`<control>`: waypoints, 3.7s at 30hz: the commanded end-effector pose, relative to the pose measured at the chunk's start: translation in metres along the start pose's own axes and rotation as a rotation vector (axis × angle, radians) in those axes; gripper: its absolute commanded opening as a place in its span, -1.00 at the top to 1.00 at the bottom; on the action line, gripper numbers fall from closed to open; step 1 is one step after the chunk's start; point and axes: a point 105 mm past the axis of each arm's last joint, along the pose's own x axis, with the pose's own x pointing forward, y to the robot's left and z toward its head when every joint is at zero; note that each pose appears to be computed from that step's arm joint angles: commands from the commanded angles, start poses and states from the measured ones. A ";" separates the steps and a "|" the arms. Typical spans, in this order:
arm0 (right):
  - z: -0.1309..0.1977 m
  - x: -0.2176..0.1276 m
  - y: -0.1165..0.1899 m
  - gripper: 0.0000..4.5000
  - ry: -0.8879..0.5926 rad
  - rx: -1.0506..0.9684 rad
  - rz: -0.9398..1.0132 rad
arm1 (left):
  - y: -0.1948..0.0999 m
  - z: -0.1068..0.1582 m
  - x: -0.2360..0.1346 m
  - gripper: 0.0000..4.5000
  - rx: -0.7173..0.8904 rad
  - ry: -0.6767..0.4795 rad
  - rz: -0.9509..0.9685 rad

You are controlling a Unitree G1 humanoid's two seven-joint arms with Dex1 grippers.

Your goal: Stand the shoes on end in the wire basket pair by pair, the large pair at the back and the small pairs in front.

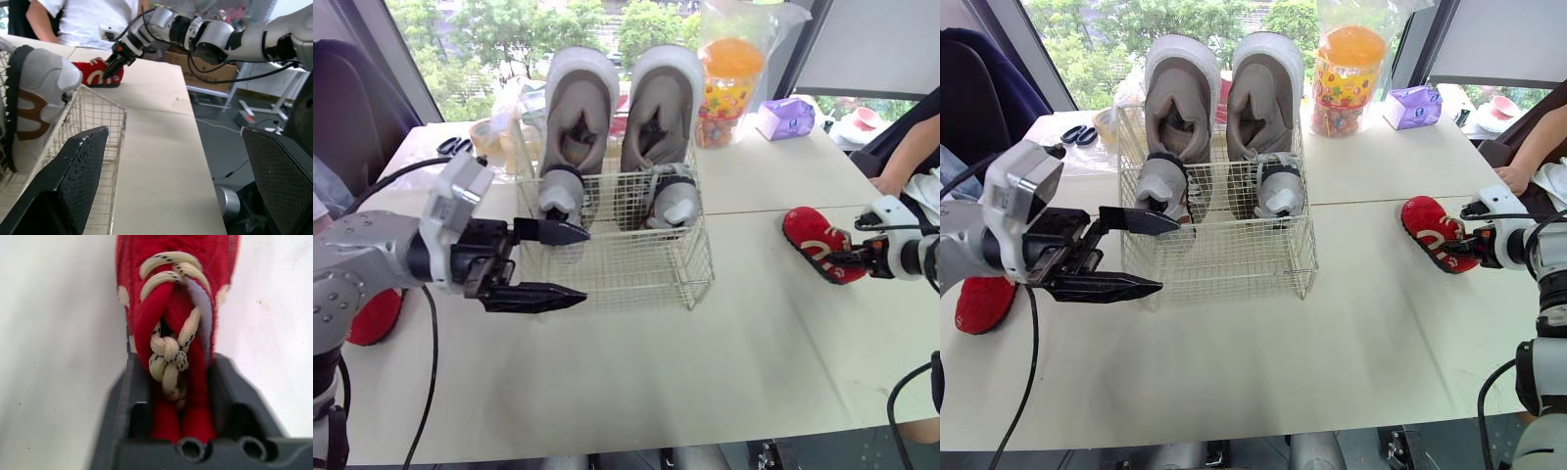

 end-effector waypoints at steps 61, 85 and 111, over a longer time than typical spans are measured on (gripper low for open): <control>0.147 -0.186 0.187 -0.87 -1.119 0.009 0.825 | 0.039 0.030 0.011 0.90 -0.165 -0.346 0.117; 0.151 -0.150 0.294 -0.97 -1.131 0.245 1.197 | 0.037 0.038 0.028 0.90 -0.176 -0.418 0.076; 0.158 -0.130 0.277 -0.97 -1.105 0.330 1.165 | 0.014 0.052 0.032 0.90 -0.244 -0.502 0.041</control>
